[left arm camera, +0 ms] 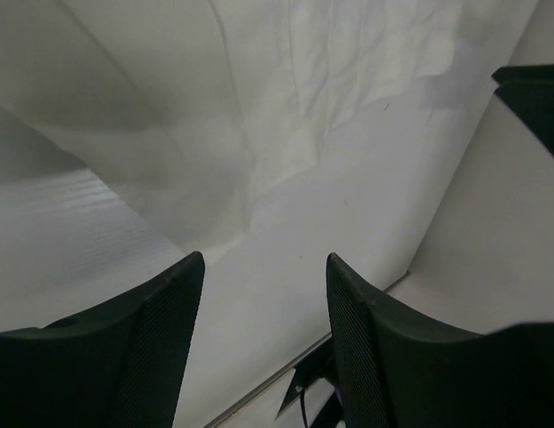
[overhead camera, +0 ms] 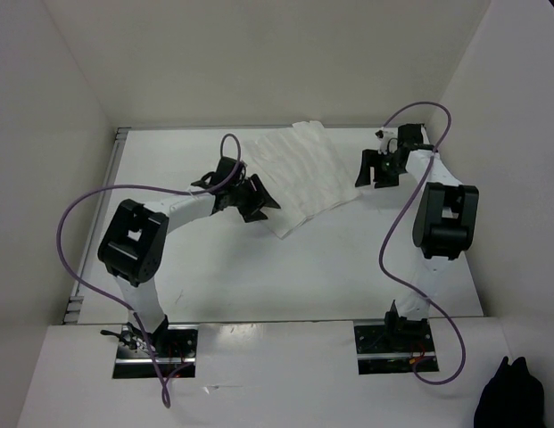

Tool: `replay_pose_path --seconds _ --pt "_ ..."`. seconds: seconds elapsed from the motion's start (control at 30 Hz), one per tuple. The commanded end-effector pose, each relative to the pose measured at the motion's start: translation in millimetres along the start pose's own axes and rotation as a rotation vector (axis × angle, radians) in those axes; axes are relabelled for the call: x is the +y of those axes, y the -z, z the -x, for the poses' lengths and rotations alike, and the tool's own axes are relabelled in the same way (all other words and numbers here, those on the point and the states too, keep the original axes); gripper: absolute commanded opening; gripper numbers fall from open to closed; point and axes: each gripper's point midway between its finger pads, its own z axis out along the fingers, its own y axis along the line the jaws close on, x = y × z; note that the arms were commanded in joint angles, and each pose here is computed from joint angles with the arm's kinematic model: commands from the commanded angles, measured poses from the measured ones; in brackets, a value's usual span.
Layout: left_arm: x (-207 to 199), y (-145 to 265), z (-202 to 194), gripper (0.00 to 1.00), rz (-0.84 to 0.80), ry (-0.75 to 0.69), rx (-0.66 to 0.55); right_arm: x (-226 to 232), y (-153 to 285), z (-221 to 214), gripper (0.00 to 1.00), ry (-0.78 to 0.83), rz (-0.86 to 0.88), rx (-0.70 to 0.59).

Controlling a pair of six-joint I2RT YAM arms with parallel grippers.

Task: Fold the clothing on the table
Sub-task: Move the skirt to the center of the board

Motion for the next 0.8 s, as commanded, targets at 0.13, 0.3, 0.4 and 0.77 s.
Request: replay_pose_path --seconds 0.13,0.3,0.4,0.77 --pt "27 -17 -44 0.65 0.119 0.095 0.123 3 -2 40 0.87 0.024 0.018 -0.093" --pt "40 -15 -50 0.69 0.154 0.106 0.126 0 -10 34 0.91 0.014 0.019 -0.073" --pt "53 -20 -53 0.71 0.186 0.116 0.133 3 -12 34 0.93 0.021 0.015 -0.07" --pt "62 -48 -46 0.56 0.193 0.12 0.137 -9 -16 15 0.97 0.002 -0.046 -0.026"
